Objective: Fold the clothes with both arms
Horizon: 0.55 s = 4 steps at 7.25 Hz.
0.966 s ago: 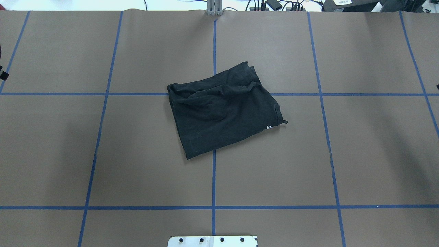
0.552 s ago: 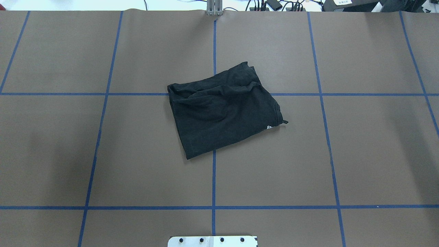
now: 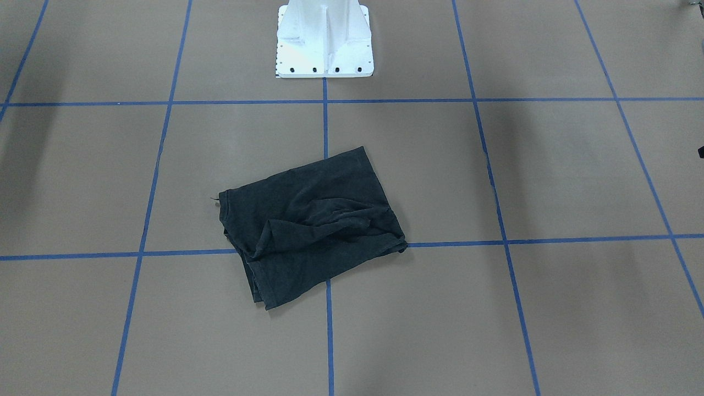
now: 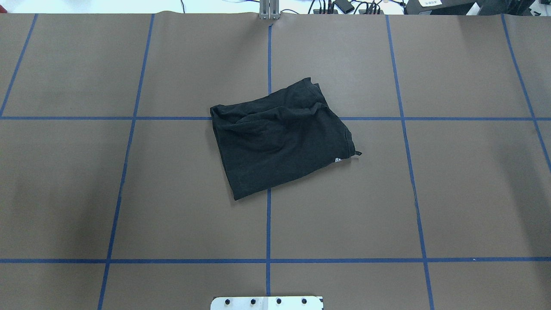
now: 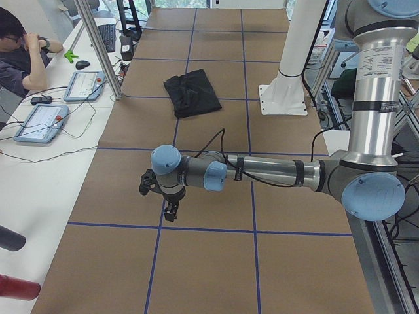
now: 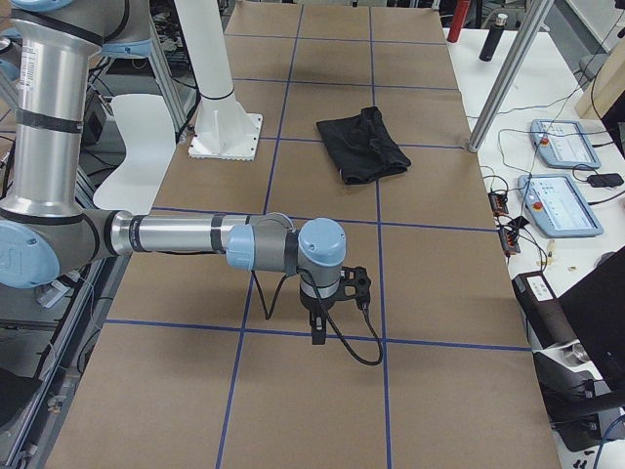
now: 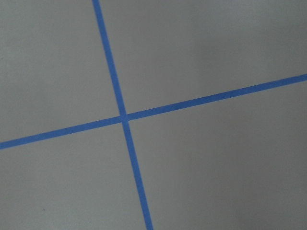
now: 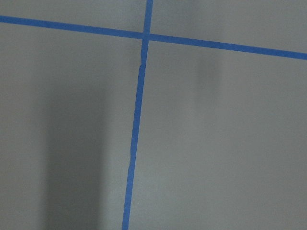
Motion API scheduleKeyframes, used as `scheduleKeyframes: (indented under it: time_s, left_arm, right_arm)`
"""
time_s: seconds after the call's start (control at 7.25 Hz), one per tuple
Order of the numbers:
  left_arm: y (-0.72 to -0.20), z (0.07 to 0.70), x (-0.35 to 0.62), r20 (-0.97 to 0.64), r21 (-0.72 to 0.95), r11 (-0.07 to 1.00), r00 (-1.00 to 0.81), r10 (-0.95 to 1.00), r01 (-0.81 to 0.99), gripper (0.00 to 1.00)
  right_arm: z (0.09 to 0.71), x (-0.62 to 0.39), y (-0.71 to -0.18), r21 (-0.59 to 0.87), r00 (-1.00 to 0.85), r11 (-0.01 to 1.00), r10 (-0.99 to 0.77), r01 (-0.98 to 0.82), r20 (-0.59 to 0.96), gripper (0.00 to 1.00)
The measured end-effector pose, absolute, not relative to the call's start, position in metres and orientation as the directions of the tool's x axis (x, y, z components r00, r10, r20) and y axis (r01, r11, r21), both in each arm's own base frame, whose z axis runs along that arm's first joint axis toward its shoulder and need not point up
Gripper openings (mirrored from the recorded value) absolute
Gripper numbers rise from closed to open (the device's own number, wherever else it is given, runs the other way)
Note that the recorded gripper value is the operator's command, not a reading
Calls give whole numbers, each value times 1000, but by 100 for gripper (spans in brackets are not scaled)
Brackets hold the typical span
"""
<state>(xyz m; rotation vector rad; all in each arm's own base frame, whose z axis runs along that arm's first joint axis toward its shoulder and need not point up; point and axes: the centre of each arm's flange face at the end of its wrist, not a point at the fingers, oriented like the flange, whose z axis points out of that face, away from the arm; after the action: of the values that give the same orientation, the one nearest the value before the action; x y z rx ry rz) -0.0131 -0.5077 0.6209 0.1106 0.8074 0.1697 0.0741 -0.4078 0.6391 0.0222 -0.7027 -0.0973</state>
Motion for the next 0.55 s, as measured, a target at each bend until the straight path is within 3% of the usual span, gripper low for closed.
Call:
scheduleKeyframes:
  time_s: [0.55]
  left_arm:
    - [-498,625,-13,-700,159,981,688,194,-114,100]
  right_arm:
    - [638,74,-408,57,758,995,-99,82,645,100]
